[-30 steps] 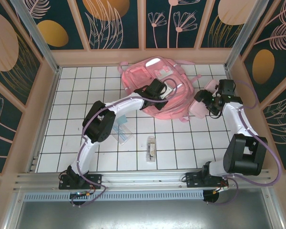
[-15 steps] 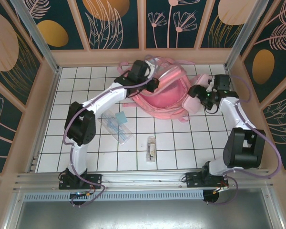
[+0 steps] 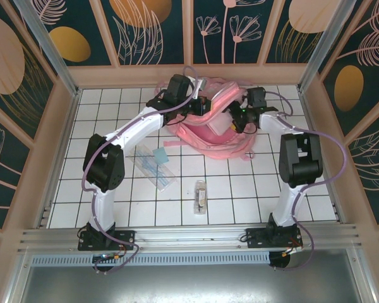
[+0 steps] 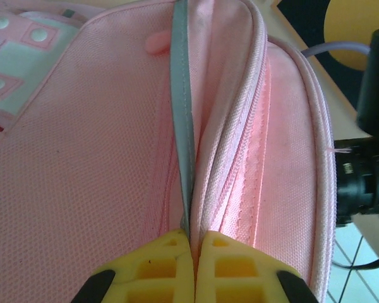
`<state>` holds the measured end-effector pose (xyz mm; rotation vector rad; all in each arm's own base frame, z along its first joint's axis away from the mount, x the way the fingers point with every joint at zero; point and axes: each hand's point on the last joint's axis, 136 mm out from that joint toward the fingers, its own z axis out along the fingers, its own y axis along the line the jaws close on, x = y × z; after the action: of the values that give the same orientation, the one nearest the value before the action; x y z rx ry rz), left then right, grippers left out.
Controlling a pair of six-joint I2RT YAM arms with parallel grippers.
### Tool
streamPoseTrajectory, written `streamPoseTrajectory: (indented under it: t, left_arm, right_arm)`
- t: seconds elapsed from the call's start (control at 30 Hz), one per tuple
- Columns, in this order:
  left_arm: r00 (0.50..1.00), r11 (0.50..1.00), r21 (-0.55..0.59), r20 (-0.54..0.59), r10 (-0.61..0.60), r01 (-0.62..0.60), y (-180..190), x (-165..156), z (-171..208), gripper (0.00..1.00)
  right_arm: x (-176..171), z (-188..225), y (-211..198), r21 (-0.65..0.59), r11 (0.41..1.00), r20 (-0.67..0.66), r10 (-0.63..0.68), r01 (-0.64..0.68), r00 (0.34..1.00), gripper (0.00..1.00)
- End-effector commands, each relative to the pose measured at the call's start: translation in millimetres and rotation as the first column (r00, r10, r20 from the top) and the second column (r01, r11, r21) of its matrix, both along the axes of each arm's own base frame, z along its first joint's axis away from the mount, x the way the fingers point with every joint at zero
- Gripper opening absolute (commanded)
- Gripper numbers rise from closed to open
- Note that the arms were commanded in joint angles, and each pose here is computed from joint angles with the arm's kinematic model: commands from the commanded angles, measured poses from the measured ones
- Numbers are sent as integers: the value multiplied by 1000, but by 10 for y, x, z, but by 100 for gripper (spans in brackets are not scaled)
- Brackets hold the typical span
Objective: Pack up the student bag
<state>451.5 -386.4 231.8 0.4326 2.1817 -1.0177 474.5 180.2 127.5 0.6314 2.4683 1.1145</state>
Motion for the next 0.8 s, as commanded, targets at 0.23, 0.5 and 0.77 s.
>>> streamPoseTrajectory:
  t: [0.23, 0.5, 0.77]
  left_arm:
    - [991, 987, -159, 131, 11, 10, -95, 50, 660, 0]
    - [992, 984, -177, 130, -8, 31, -119, 4, 729, 0]
    - [992, 979, -189, 112, -52, 72, -149, -82, 748, 0]
  right_arm:
    - [-79, 539, -230, -48, 997, 152, -56, 64, 987, 98]
    - [-200, 185, -45, 33, 999, 145, -43, 38, 988, 53]
    - [265, -157, 445, 64, 997, 192, 20, -32, 981, 49]
